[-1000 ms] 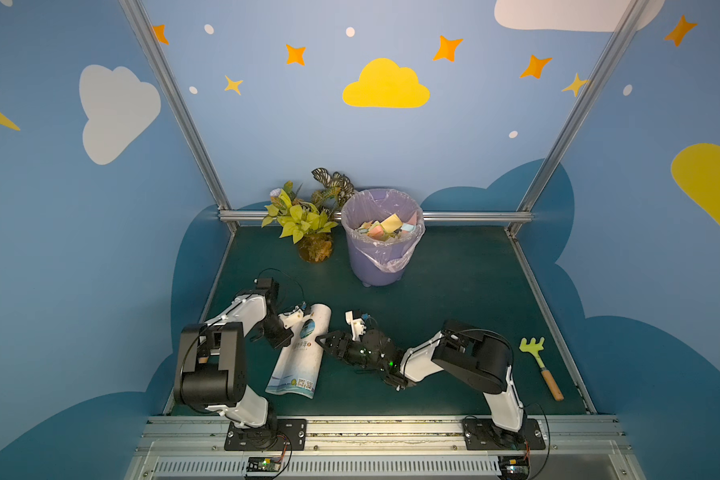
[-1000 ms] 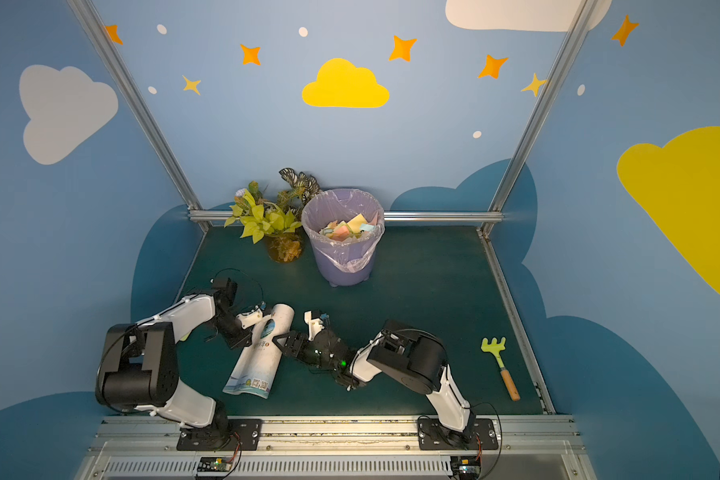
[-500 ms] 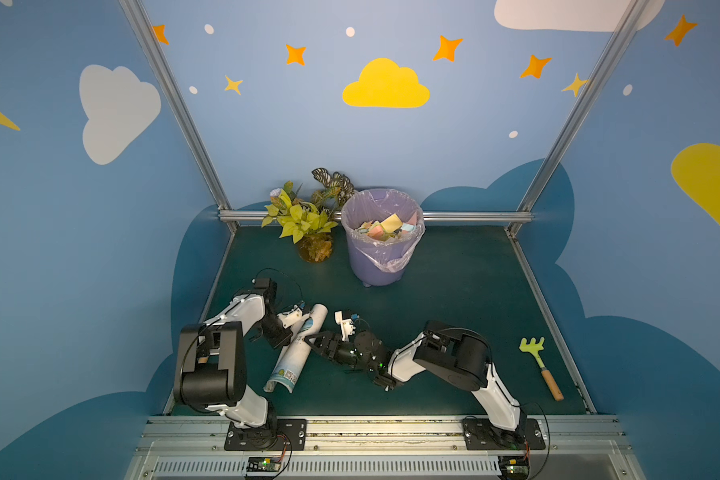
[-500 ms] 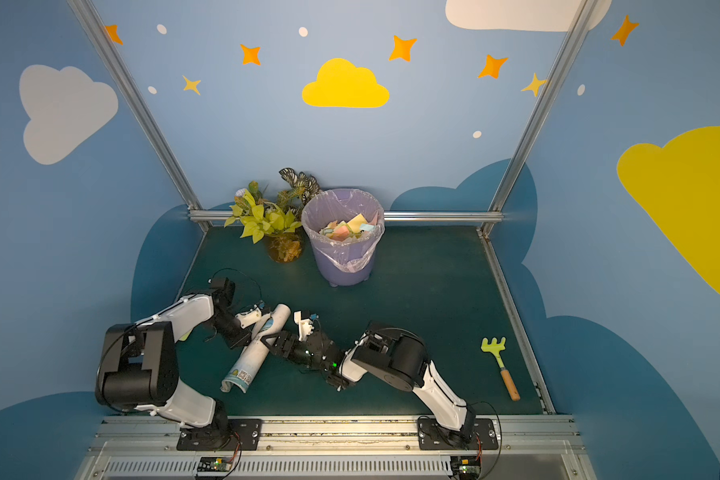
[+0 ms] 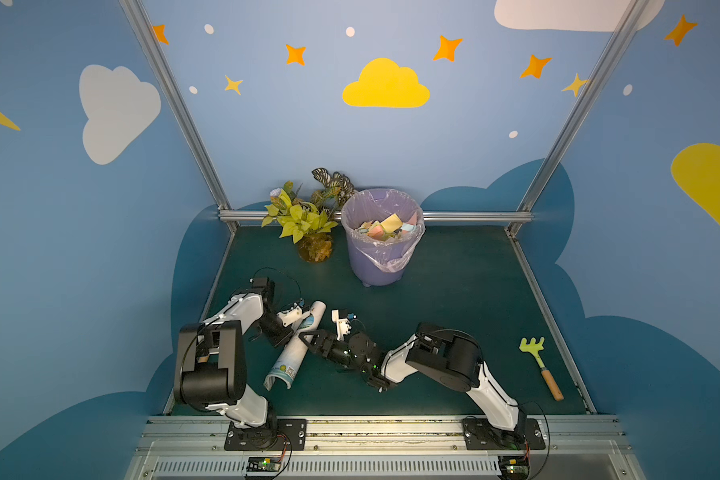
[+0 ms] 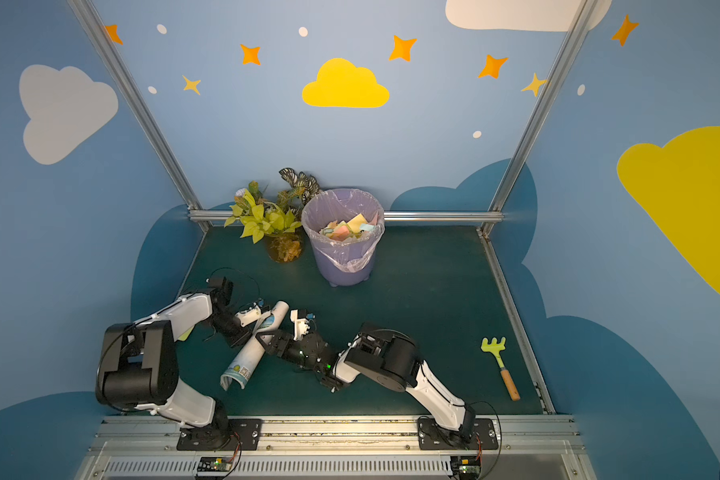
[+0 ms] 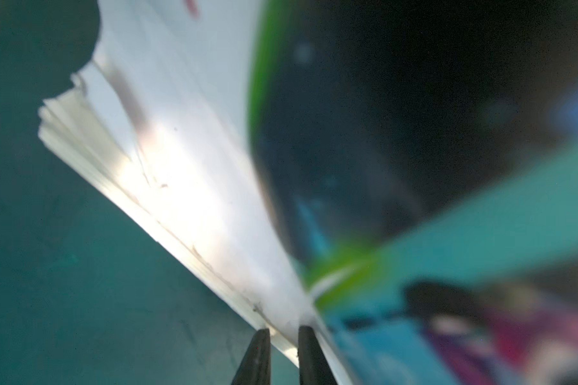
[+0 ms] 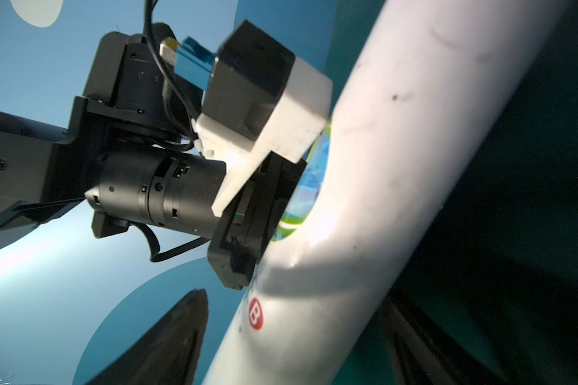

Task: Peel off the used sticky note
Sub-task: Adjust the book at the center of the board.

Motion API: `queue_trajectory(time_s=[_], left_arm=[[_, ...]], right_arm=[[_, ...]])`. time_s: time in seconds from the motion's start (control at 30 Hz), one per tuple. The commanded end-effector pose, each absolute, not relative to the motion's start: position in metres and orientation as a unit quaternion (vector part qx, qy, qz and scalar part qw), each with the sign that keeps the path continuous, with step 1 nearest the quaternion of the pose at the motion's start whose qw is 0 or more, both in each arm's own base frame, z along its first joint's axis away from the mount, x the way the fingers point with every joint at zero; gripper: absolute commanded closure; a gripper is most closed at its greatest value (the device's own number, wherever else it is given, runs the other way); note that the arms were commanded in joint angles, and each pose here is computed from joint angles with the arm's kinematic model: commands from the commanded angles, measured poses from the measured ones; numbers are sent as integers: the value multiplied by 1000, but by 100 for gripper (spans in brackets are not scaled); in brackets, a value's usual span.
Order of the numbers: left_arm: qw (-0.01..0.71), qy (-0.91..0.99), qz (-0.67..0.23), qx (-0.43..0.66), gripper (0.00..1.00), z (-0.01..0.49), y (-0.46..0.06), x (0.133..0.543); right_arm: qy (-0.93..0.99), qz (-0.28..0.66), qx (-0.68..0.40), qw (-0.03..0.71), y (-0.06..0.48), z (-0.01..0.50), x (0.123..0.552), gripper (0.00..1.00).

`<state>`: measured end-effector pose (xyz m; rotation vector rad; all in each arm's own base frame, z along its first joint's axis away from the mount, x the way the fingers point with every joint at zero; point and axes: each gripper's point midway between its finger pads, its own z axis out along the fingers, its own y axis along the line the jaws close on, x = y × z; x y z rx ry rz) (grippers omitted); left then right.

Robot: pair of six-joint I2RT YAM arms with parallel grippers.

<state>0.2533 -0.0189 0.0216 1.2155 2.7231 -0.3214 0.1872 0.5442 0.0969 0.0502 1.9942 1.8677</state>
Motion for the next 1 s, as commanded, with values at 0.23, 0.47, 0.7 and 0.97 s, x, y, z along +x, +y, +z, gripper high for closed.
queue_trajectory(time_s=[0.23,0.47,0.7,0.97], left_arm=[[57,898,-178,399,79,23,-39,236],[75,890,-196,405,79,40,-51,230],[123,888,-196,399,78,72,-56,237],[167,883,-208,387,76,101,-64,239]], right_arm=[[671,681,63,287,515,142,204,36],[685,667,87,281,502,125,207,76],[706,629,70,317,460,126,199,90],[857,390,-11,336,370,111,183,100]])
